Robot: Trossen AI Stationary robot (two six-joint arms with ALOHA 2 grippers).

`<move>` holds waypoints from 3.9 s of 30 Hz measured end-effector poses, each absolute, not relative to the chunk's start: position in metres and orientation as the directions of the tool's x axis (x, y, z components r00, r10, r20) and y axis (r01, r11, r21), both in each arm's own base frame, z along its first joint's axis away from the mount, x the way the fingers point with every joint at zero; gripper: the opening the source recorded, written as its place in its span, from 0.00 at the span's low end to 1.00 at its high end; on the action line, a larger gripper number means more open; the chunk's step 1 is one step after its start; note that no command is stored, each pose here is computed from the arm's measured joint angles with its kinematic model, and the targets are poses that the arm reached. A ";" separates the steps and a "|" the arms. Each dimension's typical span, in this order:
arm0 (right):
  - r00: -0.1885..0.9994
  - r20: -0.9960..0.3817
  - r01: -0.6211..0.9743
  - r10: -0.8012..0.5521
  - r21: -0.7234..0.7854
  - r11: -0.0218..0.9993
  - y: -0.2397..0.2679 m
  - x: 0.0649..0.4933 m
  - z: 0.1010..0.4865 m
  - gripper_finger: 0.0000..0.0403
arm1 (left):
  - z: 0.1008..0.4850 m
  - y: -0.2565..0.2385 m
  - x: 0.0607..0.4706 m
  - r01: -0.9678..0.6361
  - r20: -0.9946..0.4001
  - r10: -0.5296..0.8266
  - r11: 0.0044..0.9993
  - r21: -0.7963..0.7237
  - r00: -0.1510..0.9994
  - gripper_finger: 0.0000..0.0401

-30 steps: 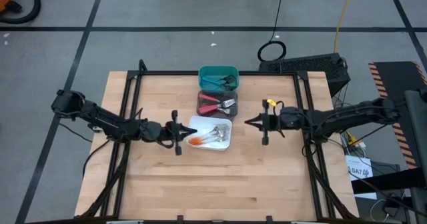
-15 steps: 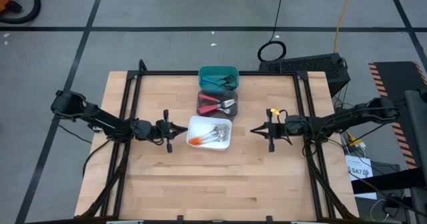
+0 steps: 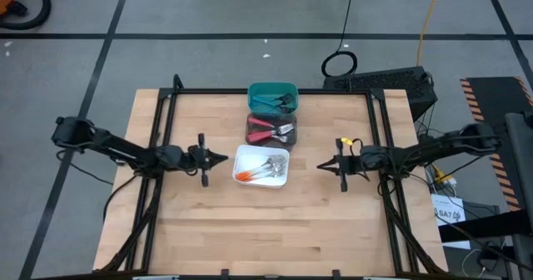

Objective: Sort silverware by color (type)
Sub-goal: Return to Home Position

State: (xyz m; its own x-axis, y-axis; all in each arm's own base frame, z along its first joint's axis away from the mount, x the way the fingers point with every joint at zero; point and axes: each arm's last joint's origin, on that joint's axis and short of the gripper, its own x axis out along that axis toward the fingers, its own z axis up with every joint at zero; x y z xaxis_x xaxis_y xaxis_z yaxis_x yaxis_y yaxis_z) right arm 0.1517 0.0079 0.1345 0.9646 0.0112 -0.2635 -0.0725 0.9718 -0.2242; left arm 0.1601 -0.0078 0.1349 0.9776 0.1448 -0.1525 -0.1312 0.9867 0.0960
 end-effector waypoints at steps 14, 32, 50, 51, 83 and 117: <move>0.984 -0.176 -0.052 0.012 -0.224 0.973 0.007 0.137 0.150 0.00 | 0.151 -0.005 0.137 -0.168 -0.136 0.182 0.980 0.111 0.974 0.01; 0.996 -0.093 -0.031 0.008 -0.250 0.968 0.005 0.114 0.161 0.00 | 0.154 -0.001 0.109 -0.191 -0.142 0.207 0.974 0.118 0.968 0.01; 1.000 0.005 0.018 -0.018 -0.274 0.961 -0.002 0.097 0.168 0.00 | 0.158 -0.002 0.107 -0.164 -0.105 0.178 0.978 0.131 0.978 0.01; 1.000 0.003 0.023 -0.023 -0.273 0.962 -0.003 0.097 0.168 0.00 | 0.158 -0.002 0.106 -0.160 -0.101 0.174 0.978 0.134 0.980 0.01; 0.999 -0.040 0.026 -0.030 -0.090 0.996 -0.003 0.100 0.164 0.02 | 0.167 0.004 0.097 -0.060 0.012 0.059 0.996 0.066 0.998 0.01; 0.999 -0.018 0.030 -0.032 -0.090 0.995 -0.003 0.100 0.166 0.02 | 0.167 0.004 0.097 -0.060 0.014 0.059 0.996 0.069 0.998 0.01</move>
State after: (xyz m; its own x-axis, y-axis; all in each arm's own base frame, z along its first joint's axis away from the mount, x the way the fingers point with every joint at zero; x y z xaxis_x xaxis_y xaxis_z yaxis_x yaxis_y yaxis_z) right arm 0.0996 -0.0033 0.1663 0.9993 -0.0316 -0.0183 0.0298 0.9955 -0.0900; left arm 0.0974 0.0040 0.1671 0.9981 0.0595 0.0135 -0.0603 0.9958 0.0693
